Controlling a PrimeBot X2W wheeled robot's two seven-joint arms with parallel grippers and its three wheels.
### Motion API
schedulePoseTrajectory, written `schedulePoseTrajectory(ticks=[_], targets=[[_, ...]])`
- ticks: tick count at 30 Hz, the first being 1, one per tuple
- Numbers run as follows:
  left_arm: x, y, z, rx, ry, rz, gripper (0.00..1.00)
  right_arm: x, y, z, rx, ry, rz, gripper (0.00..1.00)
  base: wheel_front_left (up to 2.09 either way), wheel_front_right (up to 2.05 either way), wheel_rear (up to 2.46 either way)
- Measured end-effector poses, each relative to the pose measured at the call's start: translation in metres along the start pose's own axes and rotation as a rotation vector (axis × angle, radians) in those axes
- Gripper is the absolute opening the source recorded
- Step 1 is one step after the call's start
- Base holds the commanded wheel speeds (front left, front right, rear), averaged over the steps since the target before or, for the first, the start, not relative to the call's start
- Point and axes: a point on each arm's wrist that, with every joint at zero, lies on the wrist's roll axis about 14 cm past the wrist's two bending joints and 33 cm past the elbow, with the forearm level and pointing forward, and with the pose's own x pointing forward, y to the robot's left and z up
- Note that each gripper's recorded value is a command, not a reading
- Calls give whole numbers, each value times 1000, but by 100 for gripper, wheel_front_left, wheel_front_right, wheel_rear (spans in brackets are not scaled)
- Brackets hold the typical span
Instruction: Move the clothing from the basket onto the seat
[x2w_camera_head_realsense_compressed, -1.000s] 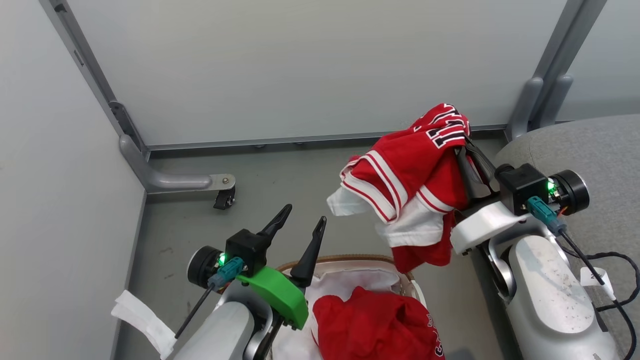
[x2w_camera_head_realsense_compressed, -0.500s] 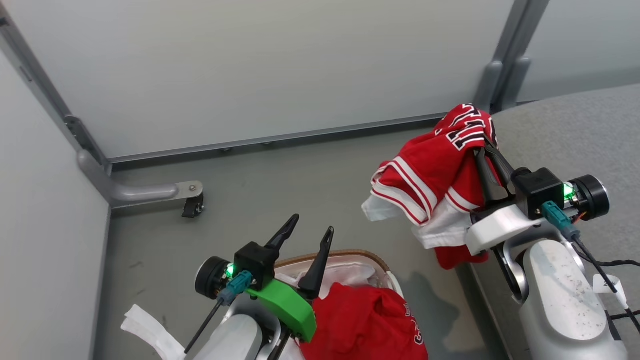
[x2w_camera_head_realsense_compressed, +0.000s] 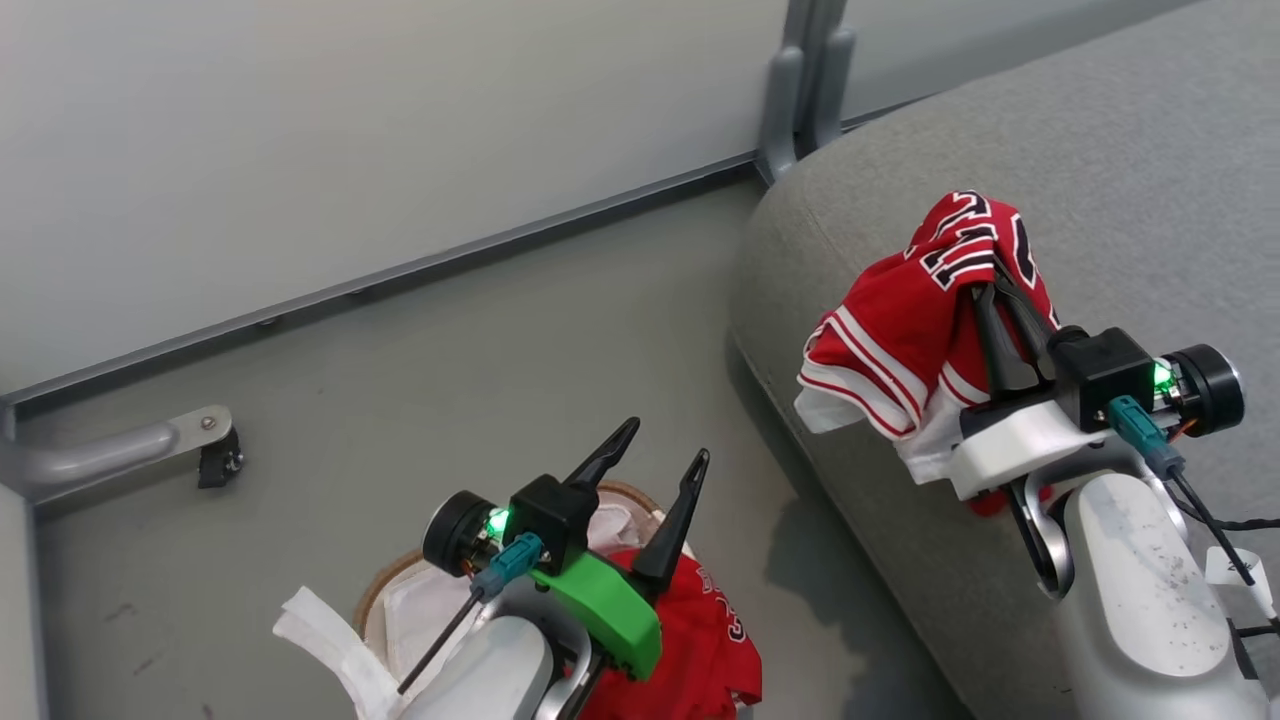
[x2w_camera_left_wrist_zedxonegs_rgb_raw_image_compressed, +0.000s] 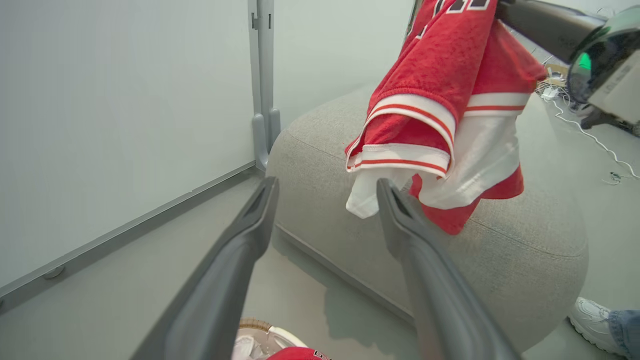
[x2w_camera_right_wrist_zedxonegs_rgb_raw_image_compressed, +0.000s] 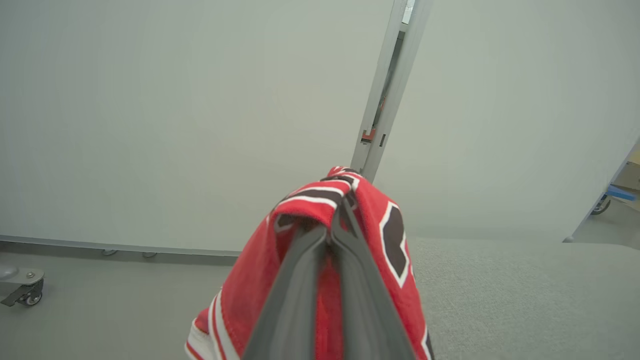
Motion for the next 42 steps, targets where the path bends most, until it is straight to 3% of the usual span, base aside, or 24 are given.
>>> schedulePoseTrajectory(ticks=[11,29,33,42], targets=[[30,-15,-16,-30,23,-123,100,2,-50,-14,-66,49,-128,0,0,0,0],[56,68,-59,-57,38,-81,100,151,-144,38,-335,-141,-266,0,0,0,0],[56,86,-80,-73,56,-65,100,170,-157,11,-344,-97,-298,0,0,0,0],[45,108,-133,-150,127,-22,100,164,-154,-116,-350,177,-285,0,0,0,0]])
